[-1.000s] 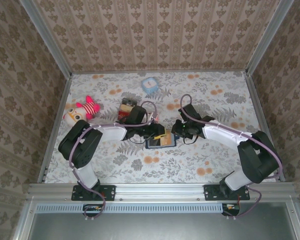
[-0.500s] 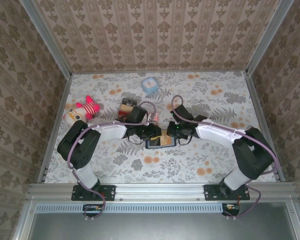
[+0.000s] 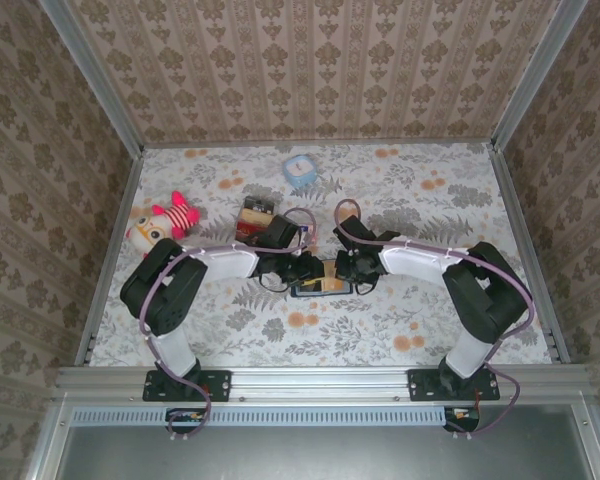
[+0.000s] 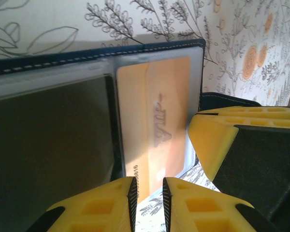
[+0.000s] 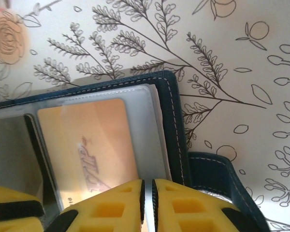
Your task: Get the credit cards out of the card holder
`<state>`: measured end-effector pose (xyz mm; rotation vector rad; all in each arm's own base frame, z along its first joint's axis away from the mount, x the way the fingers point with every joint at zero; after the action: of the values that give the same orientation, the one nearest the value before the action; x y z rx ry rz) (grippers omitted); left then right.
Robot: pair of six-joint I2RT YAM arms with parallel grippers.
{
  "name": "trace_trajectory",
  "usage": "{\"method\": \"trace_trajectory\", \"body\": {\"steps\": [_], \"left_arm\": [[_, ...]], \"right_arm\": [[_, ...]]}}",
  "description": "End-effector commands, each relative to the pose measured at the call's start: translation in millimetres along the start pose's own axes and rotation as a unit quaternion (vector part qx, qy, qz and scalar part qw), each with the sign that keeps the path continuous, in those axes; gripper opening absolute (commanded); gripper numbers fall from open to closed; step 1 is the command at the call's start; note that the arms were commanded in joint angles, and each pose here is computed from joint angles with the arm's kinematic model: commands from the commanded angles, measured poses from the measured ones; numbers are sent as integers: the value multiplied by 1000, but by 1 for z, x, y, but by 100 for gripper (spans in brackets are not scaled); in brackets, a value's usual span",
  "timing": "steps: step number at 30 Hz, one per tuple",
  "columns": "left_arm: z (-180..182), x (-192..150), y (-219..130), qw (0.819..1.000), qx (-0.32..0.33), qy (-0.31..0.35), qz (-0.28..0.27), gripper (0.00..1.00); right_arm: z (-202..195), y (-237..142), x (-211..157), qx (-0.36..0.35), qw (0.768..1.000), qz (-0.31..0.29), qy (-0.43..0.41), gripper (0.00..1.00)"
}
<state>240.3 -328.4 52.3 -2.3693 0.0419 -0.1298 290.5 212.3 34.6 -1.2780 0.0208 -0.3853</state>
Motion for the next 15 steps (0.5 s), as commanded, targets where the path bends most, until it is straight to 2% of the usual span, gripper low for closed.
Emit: {"method": "trace_trajectory", "body": {"steps": [1, 15], "left_arm": [[5, 2, 2, 1000, 21, -14, 2, 24], [22, -2, 10, 998, 48, -30, 17, 28]], "right_arm": [[-9, 6, 0, -27, 1000, 7, 8, 16], [-17, 23, -10, -36, 999, 37, 16, 18]]}}
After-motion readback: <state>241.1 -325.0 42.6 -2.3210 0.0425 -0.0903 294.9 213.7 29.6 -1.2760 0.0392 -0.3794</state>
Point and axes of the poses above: each hand's point on the last joint's axis, 136 mm out from that joint toward the fingers, its own y axis out along the fingers, its own z axis along the line the jaws close on, x = y × z, the point moved 1 cm from there along -y, back along the fingers, and after that the axes turned 3 degrees about y, right-handed, at the moved point
